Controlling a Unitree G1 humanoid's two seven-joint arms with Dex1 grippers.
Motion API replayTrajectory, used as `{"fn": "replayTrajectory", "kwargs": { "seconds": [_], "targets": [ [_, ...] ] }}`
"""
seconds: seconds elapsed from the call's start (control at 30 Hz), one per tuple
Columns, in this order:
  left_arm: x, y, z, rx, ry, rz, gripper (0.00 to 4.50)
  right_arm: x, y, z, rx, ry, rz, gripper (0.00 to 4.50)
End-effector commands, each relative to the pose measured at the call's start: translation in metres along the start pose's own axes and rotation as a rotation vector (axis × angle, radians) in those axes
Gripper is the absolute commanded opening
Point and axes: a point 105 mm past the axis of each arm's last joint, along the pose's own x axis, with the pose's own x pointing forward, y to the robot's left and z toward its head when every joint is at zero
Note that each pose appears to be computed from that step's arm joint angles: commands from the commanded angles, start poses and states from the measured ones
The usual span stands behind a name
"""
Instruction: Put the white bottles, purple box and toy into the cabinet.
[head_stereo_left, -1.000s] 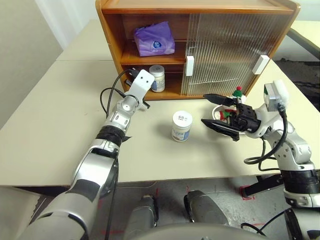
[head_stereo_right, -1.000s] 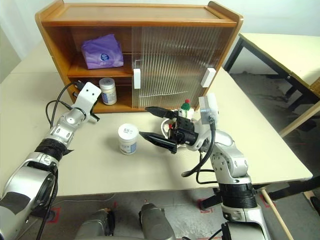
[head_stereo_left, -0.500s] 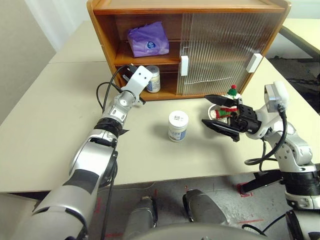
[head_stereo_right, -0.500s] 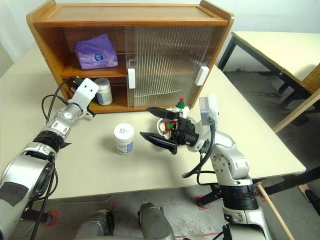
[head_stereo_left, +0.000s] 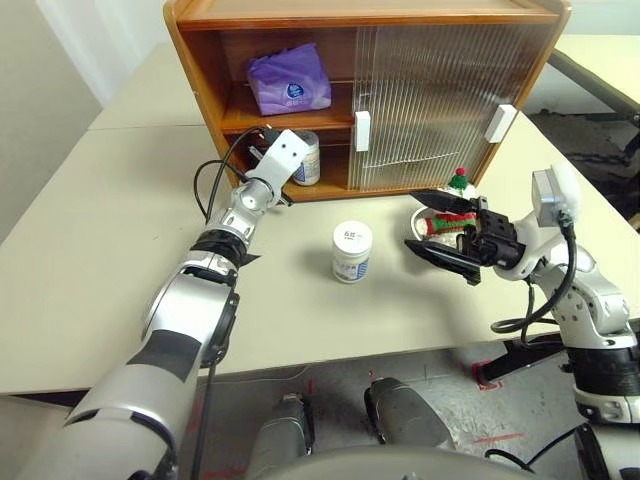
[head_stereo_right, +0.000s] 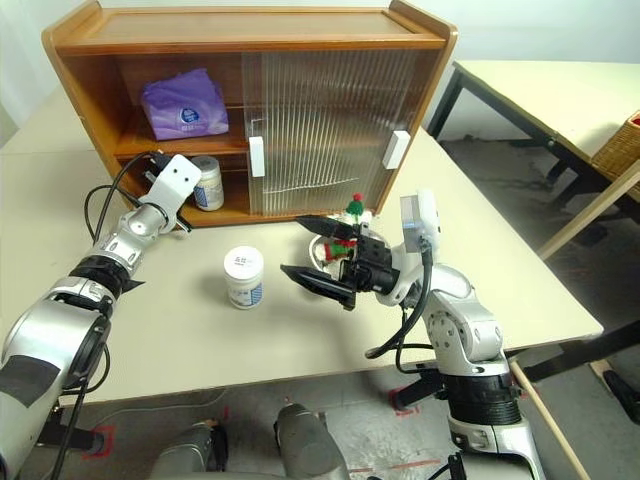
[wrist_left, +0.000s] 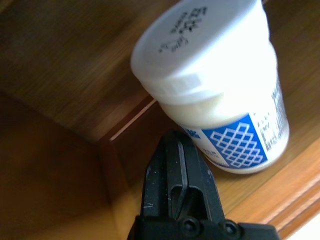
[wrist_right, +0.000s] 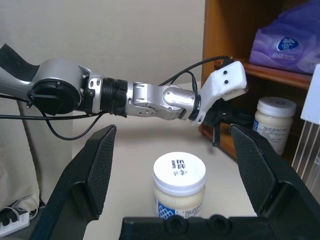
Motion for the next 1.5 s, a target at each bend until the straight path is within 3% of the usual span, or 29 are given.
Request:
{"fn": "replayTrajectory", "kwargs": {
  "seconds": [0.03,0.7,0.83,0.97,1.07,1.27,1.43,1.5],
  "targets": [
    [0.003,-0.010,0.008,0.014,-0.021,-0.039,0.01,-0.002,0.000,0.005,-0.027,0.000,-0.007,4.50],
    [0.007,-0.023,0.026,-0.020,-0.070,-0.075,0.01,-0.001,0.001,0.005,-0.025,-0.002,-0.015,4.50],
    [0.003,-0.025,0.016,-0.094,-0.065,-0.103,0.01,-0.002,0.000,0.004,-0.022,0.002,-0.014,4.50],
    [-0.009,-0.040,-0.004,-0.309,-0.062,-0.167,0.01,-0.003,-0.001,0.001,-0.015,0.007,-0.009,4.50],
    [-0.025,-0.041,-0.017,-0.429,-0.100,-0.165,0.59,-0.002,-0.002,0.001,-0.014,0.006,-0.005,4.50],
    [-0.062,-0.028,-0.007,-0.579,-0.274,-0.197,2.70,-0.001,-0.003,0.000,-0.008,0.006,0.007,4.50],
    [-0.097,-0.025,-0.004,-0.607,-0.335,-0.307,4.41,-0.001,-0.005,0.000,-0.013,0.008,0.014,4.50],
    [-0.117,-0.029,-0.003,-0.641,-0.369,-0.397,4.48,-0.002,-0.006,0.001,-0.015,0.009,0.011,4.50]
  ]
}}
